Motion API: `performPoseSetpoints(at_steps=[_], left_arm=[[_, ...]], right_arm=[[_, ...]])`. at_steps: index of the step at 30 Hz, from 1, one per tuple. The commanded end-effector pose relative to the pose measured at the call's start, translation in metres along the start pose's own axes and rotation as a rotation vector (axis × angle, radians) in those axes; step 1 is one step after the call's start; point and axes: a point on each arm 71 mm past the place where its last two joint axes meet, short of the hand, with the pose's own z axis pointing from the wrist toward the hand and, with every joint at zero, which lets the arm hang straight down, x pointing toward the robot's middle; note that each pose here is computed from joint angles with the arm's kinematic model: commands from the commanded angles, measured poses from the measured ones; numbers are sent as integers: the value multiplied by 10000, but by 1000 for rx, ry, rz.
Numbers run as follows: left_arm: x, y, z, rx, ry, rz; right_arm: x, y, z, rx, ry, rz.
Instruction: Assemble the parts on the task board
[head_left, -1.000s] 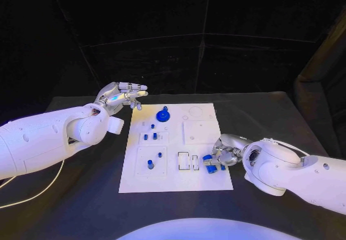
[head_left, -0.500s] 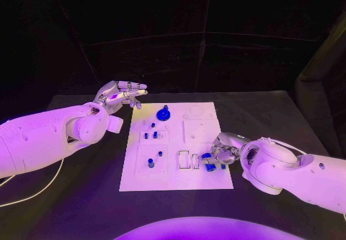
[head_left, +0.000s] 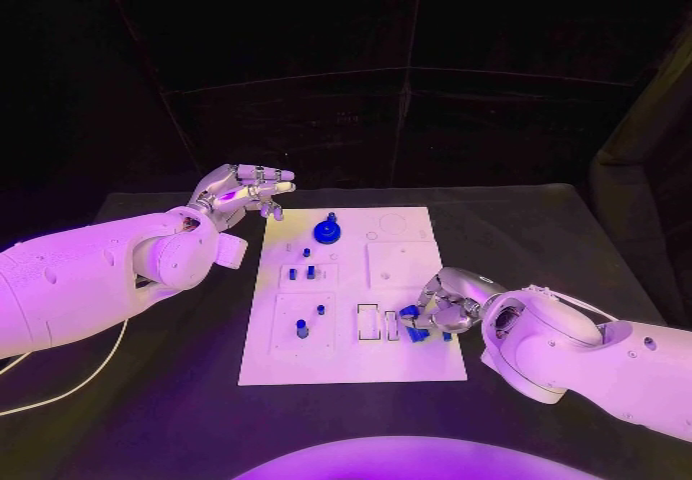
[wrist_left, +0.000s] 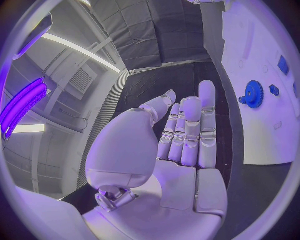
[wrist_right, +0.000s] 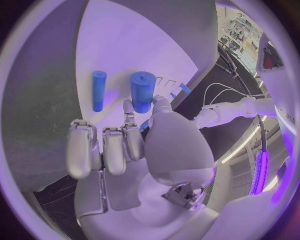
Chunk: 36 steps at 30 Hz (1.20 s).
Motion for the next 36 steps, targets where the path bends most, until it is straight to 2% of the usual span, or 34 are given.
performPoseSetpoints(at_steps=[1,5,9,24,36], left_arm=[[20,-12,6,6,15,-10],[30,-11,8,4,20,-12],[31,-11,8,4,20,-12],[39,-5,11,-6,21,-7],[50,1,22,-12,25,-2]], right_arm=[[-63,71,-37,-45,-78,102],[-78,98,-59,-58,-98,133],[-66,132,-56,-64,-94,157],[129,362,110,-55,23,170],[192,407,192,-12,51,165]])
